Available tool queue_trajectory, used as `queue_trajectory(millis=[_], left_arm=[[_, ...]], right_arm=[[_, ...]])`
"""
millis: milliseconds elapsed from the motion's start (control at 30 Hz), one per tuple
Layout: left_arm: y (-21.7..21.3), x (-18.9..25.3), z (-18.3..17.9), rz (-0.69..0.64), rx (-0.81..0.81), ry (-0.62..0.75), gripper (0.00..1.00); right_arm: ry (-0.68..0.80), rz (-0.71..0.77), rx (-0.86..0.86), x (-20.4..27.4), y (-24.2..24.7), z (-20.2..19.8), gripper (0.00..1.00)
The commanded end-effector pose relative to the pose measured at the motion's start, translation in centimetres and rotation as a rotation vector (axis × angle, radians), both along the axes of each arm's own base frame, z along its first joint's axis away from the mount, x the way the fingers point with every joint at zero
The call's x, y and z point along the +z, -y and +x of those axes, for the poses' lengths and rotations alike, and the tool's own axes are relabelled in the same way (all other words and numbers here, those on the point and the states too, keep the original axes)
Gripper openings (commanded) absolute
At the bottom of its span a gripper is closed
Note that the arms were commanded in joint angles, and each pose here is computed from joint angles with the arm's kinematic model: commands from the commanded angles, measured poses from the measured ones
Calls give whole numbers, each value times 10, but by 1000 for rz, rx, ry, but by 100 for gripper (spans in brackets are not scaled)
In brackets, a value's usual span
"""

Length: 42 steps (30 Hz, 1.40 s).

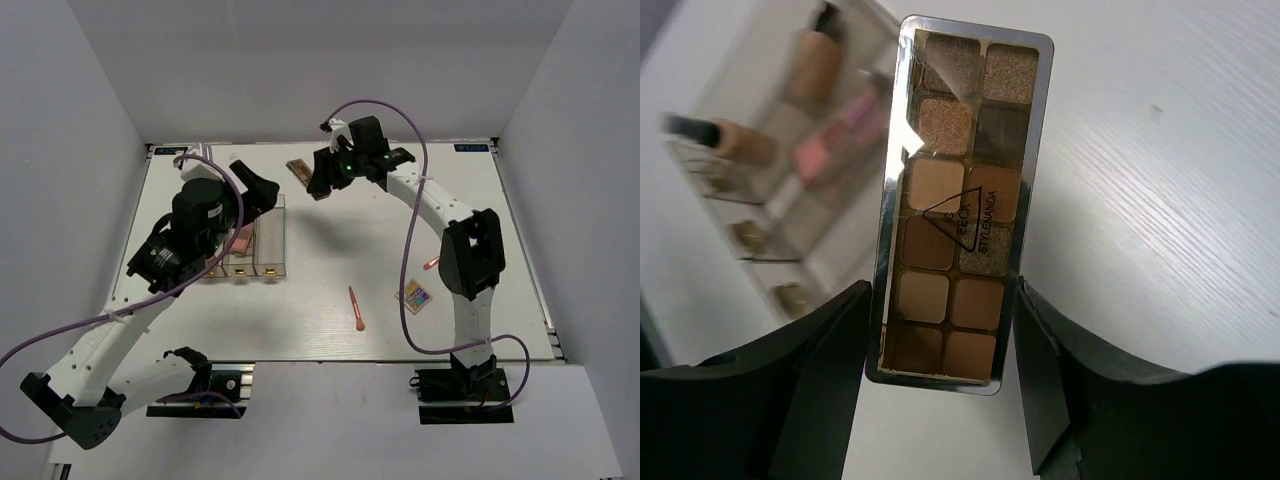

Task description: Organize the makeup

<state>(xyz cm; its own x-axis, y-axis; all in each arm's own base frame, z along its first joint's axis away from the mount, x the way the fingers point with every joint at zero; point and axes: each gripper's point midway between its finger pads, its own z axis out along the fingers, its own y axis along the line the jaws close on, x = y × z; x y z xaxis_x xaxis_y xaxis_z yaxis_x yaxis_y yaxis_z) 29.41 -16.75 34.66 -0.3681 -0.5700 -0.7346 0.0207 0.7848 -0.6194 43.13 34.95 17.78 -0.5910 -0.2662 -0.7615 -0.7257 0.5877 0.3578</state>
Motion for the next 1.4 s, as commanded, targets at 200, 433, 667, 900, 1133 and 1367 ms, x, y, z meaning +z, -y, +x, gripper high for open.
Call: queue_trajectory(millis=[200,433,667,900,1133,1367], left_arm=[[-12,29,-21,-59,-12,92,94],[-17,39,-31,-85,-16,116,94],[-28,50,-44,-105,-11,148,94],[-39,45,-58,-121,3,149,94],[-46,40,-69,-143,7,145,94],[-50,39,-75,-151,8,149,94]], right_arm=[[-83,152,159,32,-84,-76,0],[-64,201,113,34,-140,-100,0],[-53,209,-76,22,-170,-91,0],[5,187,-217,2,-193,-79,0],[35,165,-258,-11,-206,-78,0],[30,134,-275,-26,-205,-80,23]])
